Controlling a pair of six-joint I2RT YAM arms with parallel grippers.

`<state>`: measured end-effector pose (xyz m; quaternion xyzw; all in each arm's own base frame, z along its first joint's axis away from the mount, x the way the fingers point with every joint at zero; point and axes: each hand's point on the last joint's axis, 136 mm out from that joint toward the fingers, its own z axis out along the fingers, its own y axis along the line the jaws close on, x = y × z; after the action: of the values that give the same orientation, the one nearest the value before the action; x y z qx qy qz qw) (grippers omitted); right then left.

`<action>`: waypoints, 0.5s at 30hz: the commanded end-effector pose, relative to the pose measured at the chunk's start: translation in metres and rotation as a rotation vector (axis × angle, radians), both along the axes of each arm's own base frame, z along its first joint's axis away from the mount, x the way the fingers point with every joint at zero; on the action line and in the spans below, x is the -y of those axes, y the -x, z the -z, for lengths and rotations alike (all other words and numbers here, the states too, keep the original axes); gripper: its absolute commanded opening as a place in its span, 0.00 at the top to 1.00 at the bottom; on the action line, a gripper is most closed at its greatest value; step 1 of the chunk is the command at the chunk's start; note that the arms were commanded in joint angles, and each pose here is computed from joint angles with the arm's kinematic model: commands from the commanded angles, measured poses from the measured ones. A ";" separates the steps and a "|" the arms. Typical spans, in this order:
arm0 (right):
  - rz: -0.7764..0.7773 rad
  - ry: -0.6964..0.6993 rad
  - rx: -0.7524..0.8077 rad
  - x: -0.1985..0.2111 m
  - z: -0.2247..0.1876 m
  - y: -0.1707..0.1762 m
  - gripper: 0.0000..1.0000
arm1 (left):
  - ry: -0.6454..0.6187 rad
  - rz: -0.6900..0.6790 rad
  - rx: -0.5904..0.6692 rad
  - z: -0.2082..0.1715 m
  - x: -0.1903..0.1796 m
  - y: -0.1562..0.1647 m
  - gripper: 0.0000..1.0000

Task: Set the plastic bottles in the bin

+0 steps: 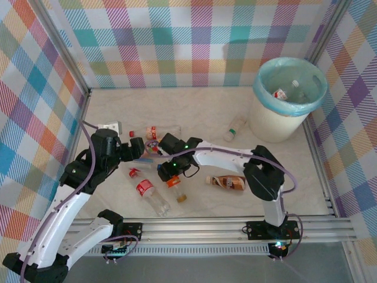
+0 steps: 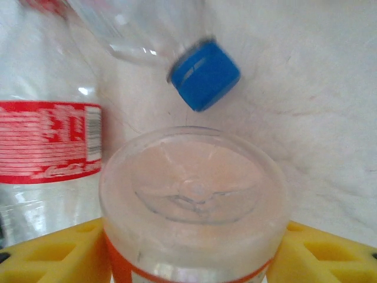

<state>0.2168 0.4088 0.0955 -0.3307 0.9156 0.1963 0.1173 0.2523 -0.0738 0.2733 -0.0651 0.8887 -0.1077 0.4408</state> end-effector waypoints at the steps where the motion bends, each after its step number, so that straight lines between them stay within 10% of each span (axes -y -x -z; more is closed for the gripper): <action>1: 0.030 -0.073 0.142 0.008 -0.059 -0.021 0.39 | 0.104 0.033 0.073 -0.029 0.017 -0.016 0.10; 15: 0.230 -0.204 0.603 0.104 -0.214 -0.123 0.43 | 0.307 0.264 0.169 -0.104 0.103 -0.091 0.15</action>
<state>0.3115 0.3305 0.2536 -0.2688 0.8782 0.1837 0.3505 0.3302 -0.1529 0.3374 -0.0290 0.8556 -0.2443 0.4554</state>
